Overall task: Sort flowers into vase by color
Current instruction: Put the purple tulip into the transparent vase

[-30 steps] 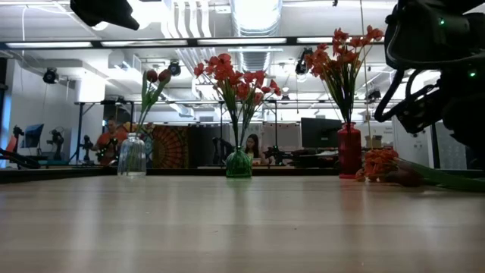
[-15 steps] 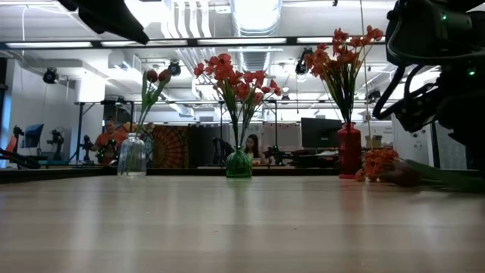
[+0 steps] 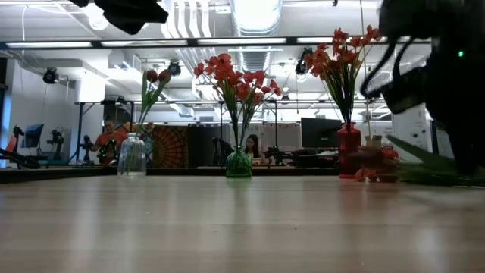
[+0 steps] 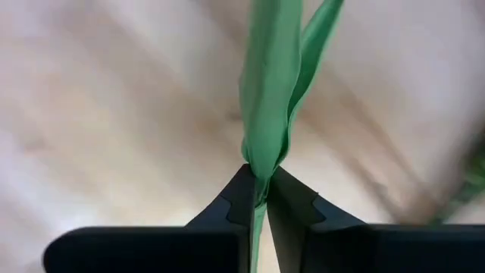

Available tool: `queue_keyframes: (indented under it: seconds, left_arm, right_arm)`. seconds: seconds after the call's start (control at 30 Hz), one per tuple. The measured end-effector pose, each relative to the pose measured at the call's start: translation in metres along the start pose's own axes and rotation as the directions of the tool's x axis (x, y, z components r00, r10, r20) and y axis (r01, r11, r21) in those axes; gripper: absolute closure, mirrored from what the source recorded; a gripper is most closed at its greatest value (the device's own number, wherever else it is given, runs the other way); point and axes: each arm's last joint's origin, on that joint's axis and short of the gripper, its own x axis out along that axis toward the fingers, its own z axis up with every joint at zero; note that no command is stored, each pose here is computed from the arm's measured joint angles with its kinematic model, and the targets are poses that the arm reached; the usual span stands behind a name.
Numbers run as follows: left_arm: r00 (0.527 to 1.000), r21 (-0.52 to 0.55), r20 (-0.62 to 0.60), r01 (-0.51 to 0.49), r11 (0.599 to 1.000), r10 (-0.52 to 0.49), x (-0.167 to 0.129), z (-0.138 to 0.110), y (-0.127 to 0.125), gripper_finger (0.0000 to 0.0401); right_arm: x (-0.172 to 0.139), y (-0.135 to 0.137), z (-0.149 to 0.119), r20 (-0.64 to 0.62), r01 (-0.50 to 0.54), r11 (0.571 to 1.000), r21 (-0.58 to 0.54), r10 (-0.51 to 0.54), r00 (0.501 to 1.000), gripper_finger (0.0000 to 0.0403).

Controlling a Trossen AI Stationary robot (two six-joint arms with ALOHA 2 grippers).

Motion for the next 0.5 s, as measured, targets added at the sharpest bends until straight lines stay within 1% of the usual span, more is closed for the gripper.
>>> queue_keyframes:
  seconds: [0.1, 0.13, 0.2, 0.27, 0.33, 0.4, 0.5]
  left_arm:
    - [0.997, -0.028, 0.075, 0.007, 1.0, -0.005, 0.001, -0.007, 0.001, 0.0302]
    - [0.994, -0.041, 0.105, 0.012, 0.999, -0.007, 0.002, -0.01, 0.001, 0.0304]
    - [0.987, -0.057, 0.159, 0.021, 0.998, -0.011, 0.004, -0.017, 0.001, 0.0305]
    - [0.977, -0.071, 0.211, 0.029, 0.997, -0.014, 0.006, -0.024, 0.002, 0.0306]
    - [0.963, -0.095, 0.27, 0.033, 0.995, -0.006, 0.007, -0.028, 0.004, 0.0306]
    - [0.953, -0.12, 0.304, 0.024, 0.993, 0.014, 0.009, -0.032, 0.009, 0.0306]
    - [0.94, -0.165, 0.336, 0.0, 0.986, 0.056, 0.012, -0.034, 0.02, 0.0303]
  right_arm:
    - [-0.01, 0.01, 0.004, 0.07, -0.142, 0.987, -0.078, 0.147, 0.987, 0.0383]
    - [-0.015, 0.015, 0.007, 0.108, -0.203, 0.971, -0.124, 0.217, 0.97, 0.0383]
    - [-0.025, 0.025, 0.012, 0.175, -0.31, 0.927, -0.212, 0.348, 0.921, 0.0383]
    - [-0.034, 0.034, 0.017, 0.227, -0.383, 0.874, -0.3, 0.455, 0.861, 0.0383]
    - [-0.043, 0.041, 0.023, 0.279, -0.431, 0.813, -0.392, 0.551, 0.786, 0.0383]
    - [-0.051, 0.046, 0.03, 0.331, -0.442, 0.76, -0.476, 0.621, 0.711, 0.0383]
    - [-0.06, 0.052, 0.042, 0.396, -0.41, 0.691, -0.595, 0.696, 0.598, 0.0383]
